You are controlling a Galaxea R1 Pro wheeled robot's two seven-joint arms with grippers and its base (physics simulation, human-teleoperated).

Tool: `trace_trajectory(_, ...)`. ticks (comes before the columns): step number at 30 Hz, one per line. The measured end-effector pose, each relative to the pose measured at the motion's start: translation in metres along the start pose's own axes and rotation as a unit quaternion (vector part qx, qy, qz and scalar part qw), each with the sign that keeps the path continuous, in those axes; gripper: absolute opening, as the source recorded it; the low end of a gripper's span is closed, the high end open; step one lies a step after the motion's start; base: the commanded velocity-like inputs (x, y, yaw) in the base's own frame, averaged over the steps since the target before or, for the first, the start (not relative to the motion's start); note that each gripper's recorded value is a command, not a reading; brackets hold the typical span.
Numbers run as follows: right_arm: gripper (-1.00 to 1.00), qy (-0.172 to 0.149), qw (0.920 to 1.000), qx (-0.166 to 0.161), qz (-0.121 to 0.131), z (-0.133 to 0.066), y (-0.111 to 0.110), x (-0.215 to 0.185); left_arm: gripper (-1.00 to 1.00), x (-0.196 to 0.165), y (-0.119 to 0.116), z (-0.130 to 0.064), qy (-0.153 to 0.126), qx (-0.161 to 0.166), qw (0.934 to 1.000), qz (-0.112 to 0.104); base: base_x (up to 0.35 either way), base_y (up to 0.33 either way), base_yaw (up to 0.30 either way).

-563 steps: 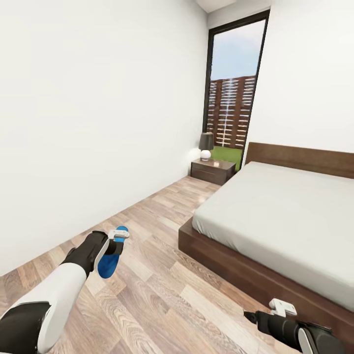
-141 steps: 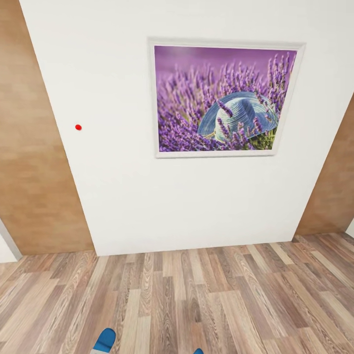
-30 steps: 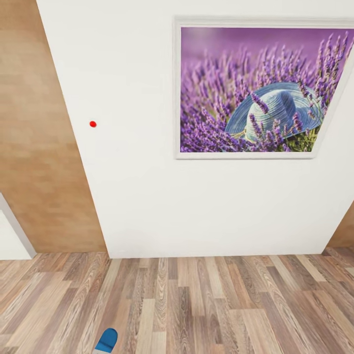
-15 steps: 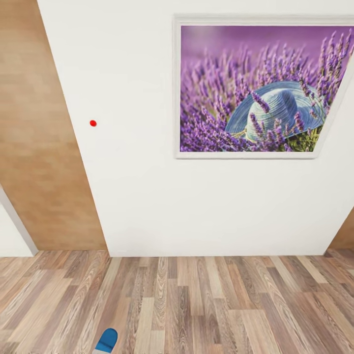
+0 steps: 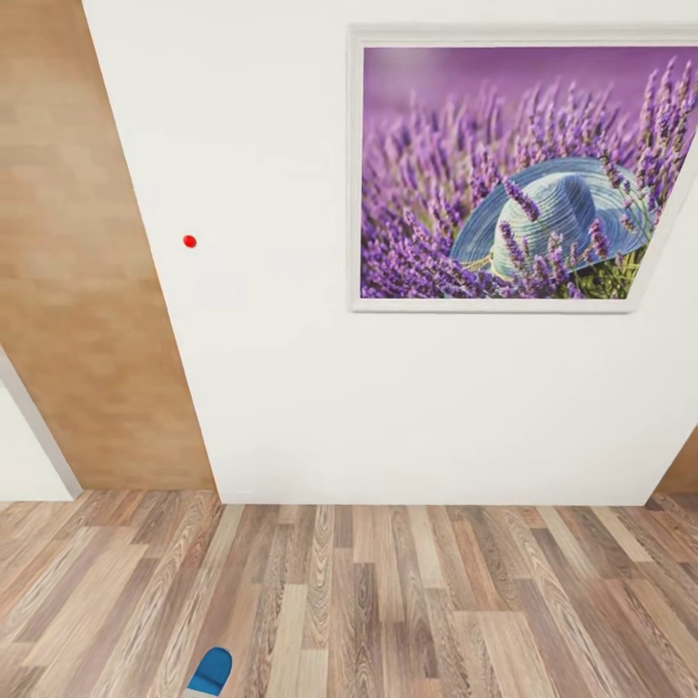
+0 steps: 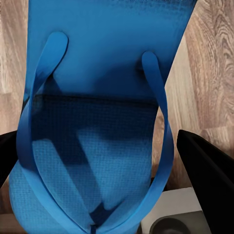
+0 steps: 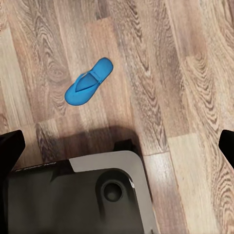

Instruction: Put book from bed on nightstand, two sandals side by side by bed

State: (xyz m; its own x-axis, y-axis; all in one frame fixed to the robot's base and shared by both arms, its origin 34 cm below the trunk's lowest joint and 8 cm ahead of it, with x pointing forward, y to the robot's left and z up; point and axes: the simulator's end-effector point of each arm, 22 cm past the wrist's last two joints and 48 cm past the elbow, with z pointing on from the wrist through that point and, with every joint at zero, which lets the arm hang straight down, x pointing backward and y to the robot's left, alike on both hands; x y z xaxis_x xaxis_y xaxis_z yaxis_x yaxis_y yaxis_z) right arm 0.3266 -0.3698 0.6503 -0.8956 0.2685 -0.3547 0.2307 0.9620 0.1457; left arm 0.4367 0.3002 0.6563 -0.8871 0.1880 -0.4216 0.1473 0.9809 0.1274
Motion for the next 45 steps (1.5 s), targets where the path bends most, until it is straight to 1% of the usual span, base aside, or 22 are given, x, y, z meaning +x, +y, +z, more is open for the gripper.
trace_trajectory(17,1.00,0.001,1.0000,0.000,0.001,-0.0001,-0.0006,0.0007,-1.00,0.0005,-0.0001,0.0002,0.001,0.000,1.0000,0.000,0.062,0.030,0.019)
trace_trajectory(29,1.00,0.004,1.0000,0.001,0.001,0.0005,-0.0006,0.0032,-1.00,0.0035,-0.0008,0.0010,0.004,0.001,1.0000,0.001,0.086,0.001,0.073)
trace_trajectory(45,1.00,0.004,1.0000,0.002,0.001,0.0004,-0.0020,0.0034,-1.00,0.0039,-0.0009,0.0013,0.005,0.001,1.0000,0.001,0.011,0.000,0.007)
